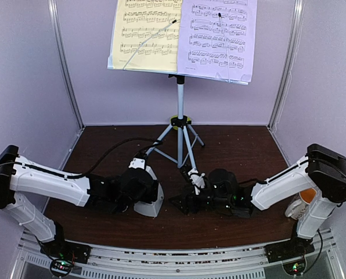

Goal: Set up the instrument practice props

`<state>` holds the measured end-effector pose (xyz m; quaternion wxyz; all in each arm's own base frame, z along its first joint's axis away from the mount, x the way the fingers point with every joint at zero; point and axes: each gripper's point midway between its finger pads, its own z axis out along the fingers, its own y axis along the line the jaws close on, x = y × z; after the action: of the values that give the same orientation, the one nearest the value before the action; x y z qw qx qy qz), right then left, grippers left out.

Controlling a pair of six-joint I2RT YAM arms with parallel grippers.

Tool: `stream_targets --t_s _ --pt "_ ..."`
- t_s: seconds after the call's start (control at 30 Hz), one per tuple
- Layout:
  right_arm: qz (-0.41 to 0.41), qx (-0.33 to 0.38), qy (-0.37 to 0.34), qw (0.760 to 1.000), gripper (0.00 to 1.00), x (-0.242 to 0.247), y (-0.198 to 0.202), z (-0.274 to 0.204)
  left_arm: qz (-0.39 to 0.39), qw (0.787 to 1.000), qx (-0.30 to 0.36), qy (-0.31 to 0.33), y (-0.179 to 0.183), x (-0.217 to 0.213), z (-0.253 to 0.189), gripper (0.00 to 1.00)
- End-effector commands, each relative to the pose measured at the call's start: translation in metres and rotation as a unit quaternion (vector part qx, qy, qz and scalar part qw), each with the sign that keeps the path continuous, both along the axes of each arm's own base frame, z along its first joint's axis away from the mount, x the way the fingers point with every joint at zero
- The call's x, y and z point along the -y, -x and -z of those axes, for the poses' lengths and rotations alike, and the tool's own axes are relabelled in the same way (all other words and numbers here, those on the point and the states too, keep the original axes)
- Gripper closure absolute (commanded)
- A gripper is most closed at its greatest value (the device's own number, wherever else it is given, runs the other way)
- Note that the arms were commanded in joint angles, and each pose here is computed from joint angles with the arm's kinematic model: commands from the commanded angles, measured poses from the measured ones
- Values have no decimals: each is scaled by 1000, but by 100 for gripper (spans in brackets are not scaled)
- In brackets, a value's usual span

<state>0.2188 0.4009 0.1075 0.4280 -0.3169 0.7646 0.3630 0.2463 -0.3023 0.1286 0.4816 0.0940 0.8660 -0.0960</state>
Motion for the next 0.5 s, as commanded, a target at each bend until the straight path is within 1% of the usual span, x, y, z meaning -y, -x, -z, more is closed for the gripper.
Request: stream_targets --t_s 0.0,0.1,0.17,0.2,0.3,0.4,0.47 --pt "16 8 -11 1000 22 4 -5 -5 -8 1000 25 12 -5 1 -19 34" --pt "18 11 -19 1000 23 2 -7 -9 -3 999 44 -1 -5 0 -40 50" --pt "21 13 -27 999 25 1 -9 -14 -5 998 60 -17 -6 0 -60 57" --pt "24 15 -33 999 26 0 -10 -16 -6 997 70 -31 -5 0 -70 59" --pt "28 26 -55 998 29 -4 -10 -28 -11 990 106 -87 -1 2 -99 61" --pt "26 40 -73 996 31 -11 -8 -39 -14 983 123 -139 2 2 -118 63" --pt "25 49 -81 995 34 -15 -7 -44 -14 980 126 -155 3 2 -127 64"
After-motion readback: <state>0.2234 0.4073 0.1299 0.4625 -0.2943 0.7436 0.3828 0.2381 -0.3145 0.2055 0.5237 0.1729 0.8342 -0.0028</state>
